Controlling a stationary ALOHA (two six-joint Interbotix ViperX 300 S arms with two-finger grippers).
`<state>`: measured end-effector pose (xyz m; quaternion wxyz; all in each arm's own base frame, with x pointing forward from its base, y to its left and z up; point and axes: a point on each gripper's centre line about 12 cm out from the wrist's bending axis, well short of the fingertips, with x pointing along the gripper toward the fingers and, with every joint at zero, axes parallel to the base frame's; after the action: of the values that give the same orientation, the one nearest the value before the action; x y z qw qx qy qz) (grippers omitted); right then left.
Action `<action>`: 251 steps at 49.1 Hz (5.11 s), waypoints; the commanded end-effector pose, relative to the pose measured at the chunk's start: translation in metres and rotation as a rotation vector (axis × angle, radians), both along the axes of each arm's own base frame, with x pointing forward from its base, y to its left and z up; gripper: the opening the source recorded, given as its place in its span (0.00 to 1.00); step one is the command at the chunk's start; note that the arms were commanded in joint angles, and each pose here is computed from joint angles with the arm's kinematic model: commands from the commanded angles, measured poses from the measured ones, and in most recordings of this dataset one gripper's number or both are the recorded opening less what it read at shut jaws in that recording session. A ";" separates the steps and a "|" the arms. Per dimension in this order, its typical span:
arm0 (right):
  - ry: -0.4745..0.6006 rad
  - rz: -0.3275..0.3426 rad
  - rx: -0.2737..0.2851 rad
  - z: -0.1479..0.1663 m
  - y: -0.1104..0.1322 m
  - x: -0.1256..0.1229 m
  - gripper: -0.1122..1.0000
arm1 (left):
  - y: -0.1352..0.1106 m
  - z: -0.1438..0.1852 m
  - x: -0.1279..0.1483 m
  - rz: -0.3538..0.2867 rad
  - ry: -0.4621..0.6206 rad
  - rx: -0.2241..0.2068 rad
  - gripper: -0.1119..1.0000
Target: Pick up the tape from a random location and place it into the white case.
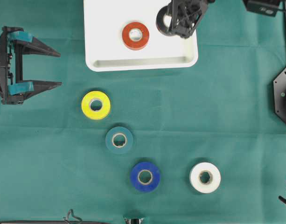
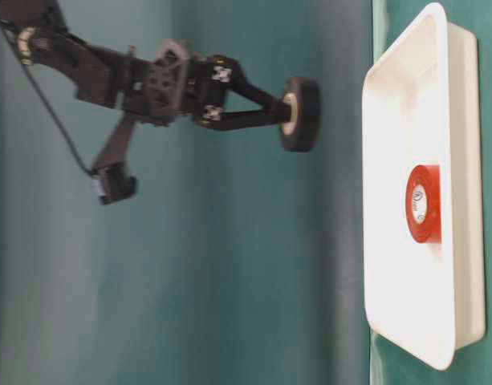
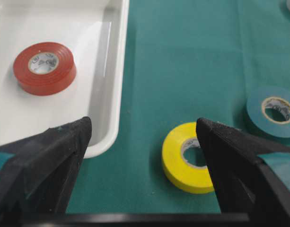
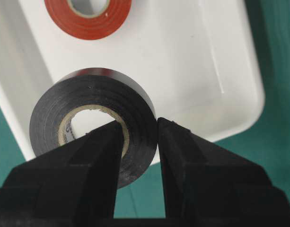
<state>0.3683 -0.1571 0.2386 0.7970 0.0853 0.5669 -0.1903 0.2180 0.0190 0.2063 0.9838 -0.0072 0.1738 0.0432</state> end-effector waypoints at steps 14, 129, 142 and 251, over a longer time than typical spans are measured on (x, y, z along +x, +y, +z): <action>-0.013 0.006 -0.008 -0.051 -0.007 0.007 0.33 | 0.000 0.006 0.003 -0.001 -0.018 0.000 0.97; -0.070 -0.012 -0.108 0.022 -0.014 -0.026 0.89 | 0.000 0.008 0.004 0.000 -0.025 -0.001 0.97; -0.085 -0.008 -0.113 0.024 -0.011 -0.027 0.89 | 0.000 0.008 0.004 0.001 -0.023 -0.001 0.97; -0.760 0.311 -0.059 -0.030 0.142 -0.134 0.88 | 0.000 0.002 0.002 0.007 0.016 -0.025 0.97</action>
<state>0.2341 -0.0148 0.2127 0.9690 0.0325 0.2417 -0.0387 0.2167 0.0188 0.2028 0.9807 -0.0185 0.1892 0.0449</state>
